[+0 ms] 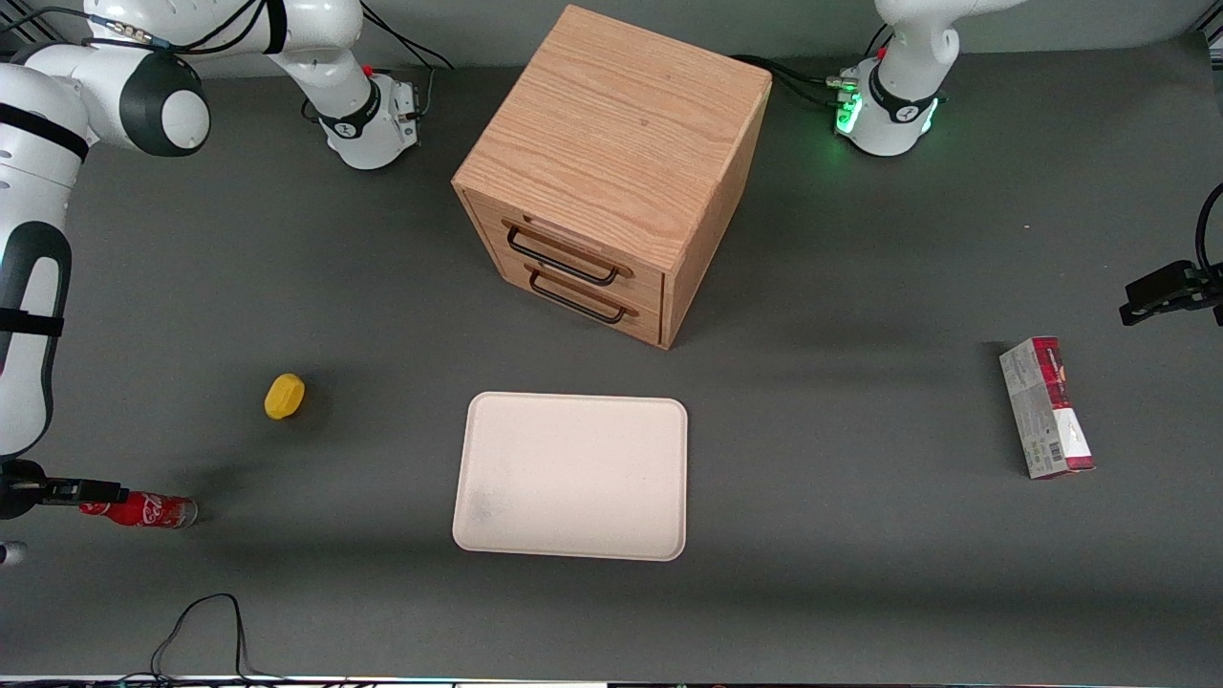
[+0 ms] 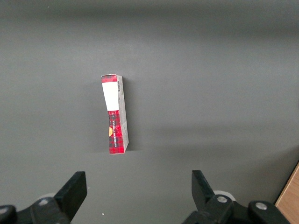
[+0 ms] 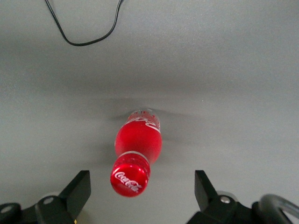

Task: Place coke bottle on tray
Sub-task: 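Move the open right gripper down over the red Coca-Cola bottle, then close the right gripper around the bottle's cap end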

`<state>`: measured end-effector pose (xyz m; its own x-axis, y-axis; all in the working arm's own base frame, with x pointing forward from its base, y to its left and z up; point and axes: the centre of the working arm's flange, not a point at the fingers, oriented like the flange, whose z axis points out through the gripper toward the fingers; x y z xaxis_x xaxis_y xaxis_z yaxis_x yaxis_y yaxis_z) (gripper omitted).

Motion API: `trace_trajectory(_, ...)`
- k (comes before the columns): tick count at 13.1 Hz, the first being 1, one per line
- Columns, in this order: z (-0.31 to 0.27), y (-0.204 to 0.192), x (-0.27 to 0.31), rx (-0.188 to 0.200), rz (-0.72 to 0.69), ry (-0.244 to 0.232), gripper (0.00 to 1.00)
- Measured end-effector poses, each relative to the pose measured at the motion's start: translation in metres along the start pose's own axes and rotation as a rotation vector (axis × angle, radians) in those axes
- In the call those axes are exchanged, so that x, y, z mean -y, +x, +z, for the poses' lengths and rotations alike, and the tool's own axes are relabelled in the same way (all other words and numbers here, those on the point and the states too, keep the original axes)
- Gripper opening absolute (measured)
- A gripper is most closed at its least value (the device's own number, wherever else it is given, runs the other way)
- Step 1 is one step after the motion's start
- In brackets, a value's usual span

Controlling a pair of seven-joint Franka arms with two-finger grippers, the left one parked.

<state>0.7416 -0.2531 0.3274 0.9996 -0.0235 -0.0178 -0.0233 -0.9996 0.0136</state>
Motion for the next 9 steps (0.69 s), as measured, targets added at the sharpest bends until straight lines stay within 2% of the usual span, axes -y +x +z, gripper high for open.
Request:
trace_trajectory(4, -0.0008, 0.0021, 0.0029, -0.010, -0.004, -0.003, 0.92)
trace_trajectory(9, -0.0029, 0.0067, 0.0104, -0.031, -0.015, -0.007, 0.89)
